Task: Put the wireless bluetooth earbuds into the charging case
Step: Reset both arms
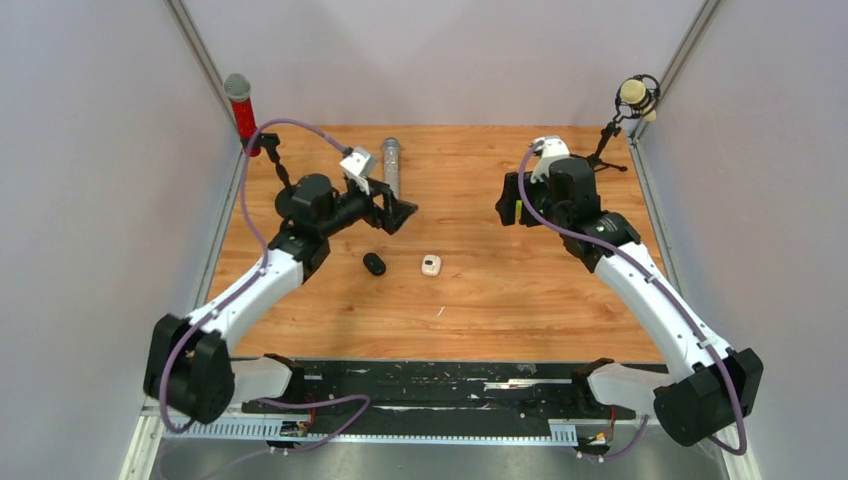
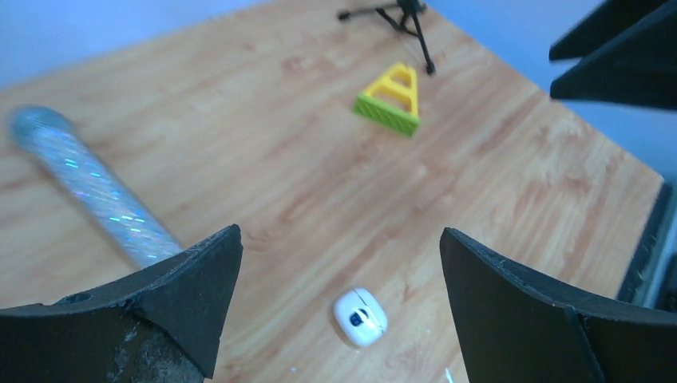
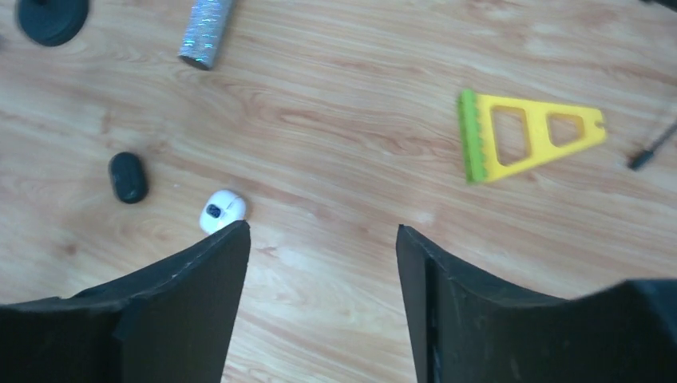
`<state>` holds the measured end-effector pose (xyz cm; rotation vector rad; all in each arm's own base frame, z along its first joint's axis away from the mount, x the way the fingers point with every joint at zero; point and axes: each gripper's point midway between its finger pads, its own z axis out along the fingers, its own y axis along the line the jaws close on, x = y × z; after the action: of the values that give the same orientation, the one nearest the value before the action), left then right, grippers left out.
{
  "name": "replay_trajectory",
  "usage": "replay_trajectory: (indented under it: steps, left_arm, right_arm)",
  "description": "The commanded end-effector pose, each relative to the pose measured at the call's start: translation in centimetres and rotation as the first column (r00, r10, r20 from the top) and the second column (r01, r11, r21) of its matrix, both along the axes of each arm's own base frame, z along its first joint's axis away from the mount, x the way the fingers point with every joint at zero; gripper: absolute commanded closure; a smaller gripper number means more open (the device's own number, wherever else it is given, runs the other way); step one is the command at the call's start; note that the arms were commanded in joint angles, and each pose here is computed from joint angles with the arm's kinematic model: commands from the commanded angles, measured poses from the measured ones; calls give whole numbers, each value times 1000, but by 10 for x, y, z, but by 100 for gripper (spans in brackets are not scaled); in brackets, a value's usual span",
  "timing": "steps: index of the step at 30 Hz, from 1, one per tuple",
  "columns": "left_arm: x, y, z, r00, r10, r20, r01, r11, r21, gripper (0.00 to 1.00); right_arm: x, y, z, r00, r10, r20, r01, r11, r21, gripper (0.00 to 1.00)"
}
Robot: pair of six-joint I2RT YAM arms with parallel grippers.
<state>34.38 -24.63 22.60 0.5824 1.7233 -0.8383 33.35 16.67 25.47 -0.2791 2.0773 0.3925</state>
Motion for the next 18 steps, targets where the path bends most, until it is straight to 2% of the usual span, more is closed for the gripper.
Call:
replay_trajectory:
  steps: [1,2,3,6,7,8,9,10,12,15,17,18]
  left_arm:
    - [0,49,24,973,196,125,-205,977,64,0]
    - [-7,59,39,958,234,164,-244,969,45,0]
    - [-8,75,27,937,312,155,-325,944,65,0]
    - [-26,115,41,856,460,237,-480,877,28,0]
    - [-29,132,31,817,525,237,-548,836,36,0]
    - [-39,144,44,781,564,269,-583,812,-11,0]
    - [-42,157,33,751,605,265,-627,779,0,0]
    - [-51,171,44,710,641,290,-660,750,-42,0]
    - [-62,192,40,654,687,316,-715,698,-35,0]
    - [-74,224,28,570,698,433,-791,609,59,0]
    - [-76,245,14,525,683,507,-835,528,154,0]
    - [-78,259,9,491,693,528,-864,467,190,0]
  right_arm:
    - [4,-40,5,982,-181,54,178,983,52,13]
    - [2,-49,2,975,-213,61,209,976,66,3]
    - [0,-57,2,967,-243,79,237,968,82,0]
    - [-10,-81,-5,936,-327,128,312,942,126,0]
    - [-14,-88,-8,925,-354,139,335,932,143,0]
    - [-17,-93,-11,915,-374,152,351,923,159,0]
    - [-20,-97,-14,905,-393,165,365,914,176,0]
    - [-24,-102,-23,894,-417,164,387,903,187,0]
    - [-29,-115,-26,845,-510,159,465,849,250,0]
    - [-39,-135,-32,764,-630,140,565,758,327,0]
    - [-44,-136,-37,759,-634,144,562,751,345,0]
    - [-46,-136,-38,759,-634,149,557,750,356,0]
